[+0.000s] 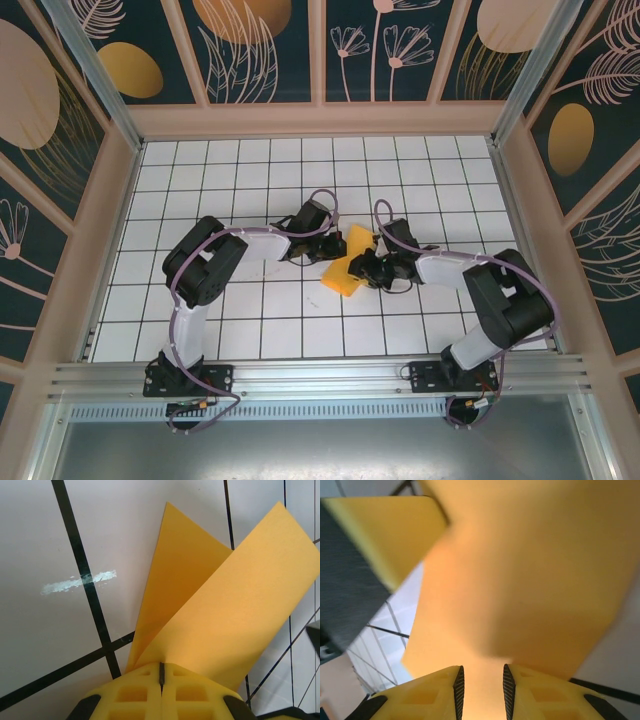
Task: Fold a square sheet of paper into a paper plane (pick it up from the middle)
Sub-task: Fold the square sheet of paper in half at the center of the table.
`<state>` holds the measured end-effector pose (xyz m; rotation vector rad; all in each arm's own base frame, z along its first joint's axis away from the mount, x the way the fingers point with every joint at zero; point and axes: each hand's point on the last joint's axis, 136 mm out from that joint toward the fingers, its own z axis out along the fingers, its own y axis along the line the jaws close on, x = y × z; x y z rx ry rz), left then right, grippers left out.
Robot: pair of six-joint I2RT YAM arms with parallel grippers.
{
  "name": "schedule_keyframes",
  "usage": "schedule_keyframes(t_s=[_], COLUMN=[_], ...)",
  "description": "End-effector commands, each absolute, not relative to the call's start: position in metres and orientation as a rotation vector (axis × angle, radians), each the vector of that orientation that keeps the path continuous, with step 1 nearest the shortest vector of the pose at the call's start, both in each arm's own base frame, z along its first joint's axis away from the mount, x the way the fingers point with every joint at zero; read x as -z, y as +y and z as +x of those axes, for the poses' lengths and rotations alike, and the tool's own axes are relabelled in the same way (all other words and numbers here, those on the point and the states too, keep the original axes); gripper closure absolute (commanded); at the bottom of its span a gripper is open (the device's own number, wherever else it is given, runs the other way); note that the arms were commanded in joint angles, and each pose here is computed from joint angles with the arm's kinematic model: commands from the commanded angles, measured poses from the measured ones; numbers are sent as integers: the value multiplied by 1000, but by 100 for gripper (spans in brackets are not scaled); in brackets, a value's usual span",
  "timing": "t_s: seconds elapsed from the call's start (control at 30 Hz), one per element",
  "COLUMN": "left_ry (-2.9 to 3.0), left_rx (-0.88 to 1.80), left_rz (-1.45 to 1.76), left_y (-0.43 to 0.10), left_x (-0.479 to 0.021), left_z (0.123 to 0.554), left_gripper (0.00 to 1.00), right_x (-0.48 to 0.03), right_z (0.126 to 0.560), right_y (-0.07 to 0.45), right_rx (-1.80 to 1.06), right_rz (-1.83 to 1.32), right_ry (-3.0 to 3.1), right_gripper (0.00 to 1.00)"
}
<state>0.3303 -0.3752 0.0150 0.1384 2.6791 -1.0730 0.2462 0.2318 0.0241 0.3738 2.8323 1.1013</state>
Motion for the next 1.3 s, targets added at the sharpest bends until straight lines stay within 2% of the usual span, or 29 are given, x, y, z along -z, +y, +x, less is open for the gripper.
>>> schedule_keyframes(t_s=[0.0,0.17,0.47,0.57,0.93,1.27], left_ry=[2858,2858,2862,2861,2857,2862], left_rx=[923,921,924,927,930,929], left_rz=[123,121,126,125,127,128], left_y=[-351,-351,-351,-351,-353,-352], left_x=[36,36,37,37,35,36], left_z=[303,303,302,302,304,302], left_gripper=[99,99,99,99,99,99], right_x=[-2,-5,-62,-59,-3,-53], right_z=[230,234,241,236,217,224], right_y=[223,221,243,248,229,254], right_rx=[-1038,-1015,-1210,-1240,-1083,-1222], right_rz=[383,373,301,299,402,279], right_ry=[2900,2892,2743,2743,2886,2778], right_gripper=[69,69,68,68,68,68])
